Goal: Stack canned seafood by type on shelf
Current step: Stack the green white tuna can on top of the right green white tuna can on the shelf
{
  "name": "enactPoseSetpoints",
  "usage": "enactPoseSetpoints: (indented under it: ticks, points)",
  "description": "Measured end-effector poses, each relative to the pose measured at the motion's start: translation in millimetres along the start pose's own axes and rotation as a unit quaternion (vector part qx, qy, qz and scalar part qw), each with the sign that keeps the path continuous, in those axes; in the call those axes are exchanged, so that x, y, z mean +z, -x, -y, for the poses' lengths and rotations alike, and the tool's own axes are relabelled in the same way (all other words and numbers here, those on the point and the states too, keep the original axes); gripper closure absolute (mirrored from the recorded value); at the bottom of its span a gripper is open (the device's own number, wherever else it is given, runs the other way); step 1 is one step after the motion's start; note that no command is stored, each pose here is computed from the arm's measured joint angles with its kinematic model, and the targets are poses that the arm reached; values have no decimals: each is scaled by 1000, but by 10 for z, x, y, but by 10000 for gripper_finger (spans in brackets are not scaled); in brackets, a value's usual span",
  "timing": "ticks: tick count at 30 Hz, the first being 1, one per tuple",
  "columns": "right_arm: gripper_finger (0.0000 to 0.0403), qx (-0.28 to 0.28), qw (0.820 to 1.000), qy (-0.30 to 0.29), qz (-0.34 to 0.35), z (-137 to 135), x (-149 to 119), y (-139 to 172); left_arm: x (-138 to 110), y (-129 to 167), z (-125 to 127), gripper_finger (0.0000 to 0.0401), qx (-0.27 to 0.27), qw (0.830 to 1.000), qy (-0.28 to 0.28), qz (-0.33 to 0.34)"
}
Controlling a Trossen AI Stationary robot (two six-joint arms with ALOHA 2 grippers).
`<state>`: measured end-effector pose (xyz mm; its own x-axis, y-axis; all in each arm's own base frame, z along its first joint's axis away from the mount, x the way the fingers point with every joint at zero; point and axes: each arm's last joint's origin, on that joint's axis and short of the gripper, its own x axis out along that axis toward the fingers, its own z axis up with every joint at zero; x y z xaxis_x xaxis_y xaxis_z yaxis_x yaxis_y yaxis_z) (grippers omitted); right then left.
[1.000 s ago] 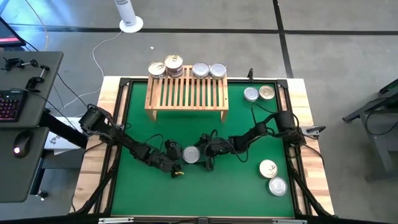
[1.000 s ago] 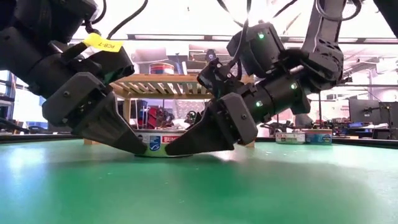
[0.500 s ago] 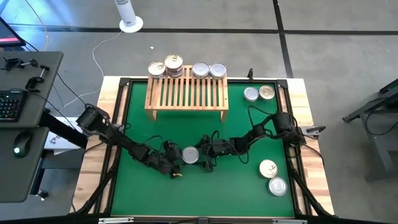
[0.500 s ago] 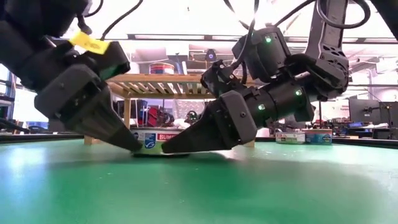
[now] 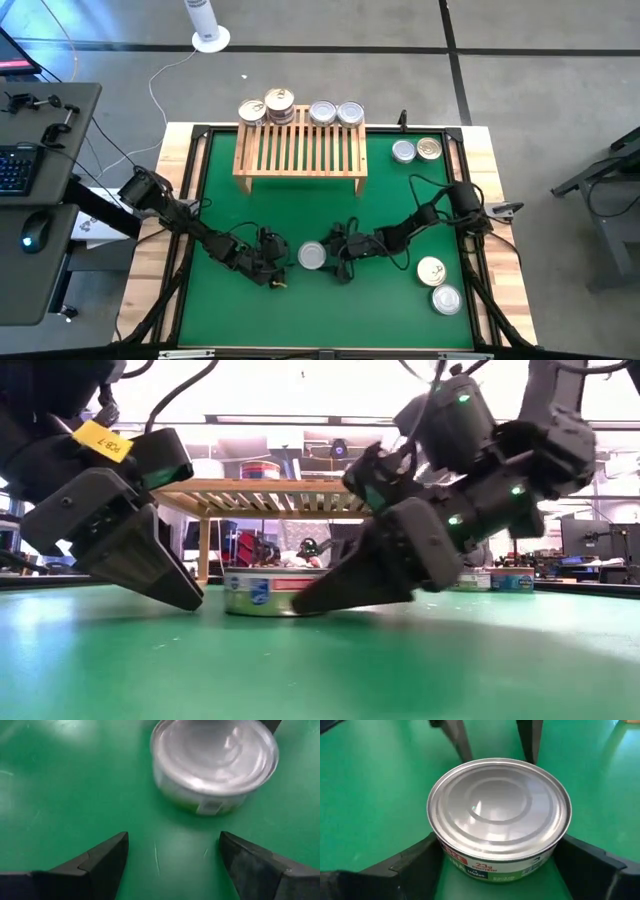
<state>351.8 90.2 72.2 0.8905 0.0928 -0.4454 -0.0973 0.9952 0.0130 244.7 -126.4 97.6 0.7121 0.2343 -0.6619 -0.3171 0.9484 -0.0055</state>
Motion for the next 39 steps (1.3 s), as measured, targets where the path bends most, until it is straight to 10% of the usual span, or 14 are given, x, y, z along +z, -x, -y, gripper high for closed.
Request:
enactPoseSetpoints:
  ticks: [21, 39]
  points:
    - [71, -53, 998, -18, -22, -117, -86, 542, 34, 4, 25, 104, -7, 1000, 11, 22]
    - [9, 40, 995, -66, -54, 103, -101, 507, 122, 7, 75, 104, -31, 998, 1, 60]
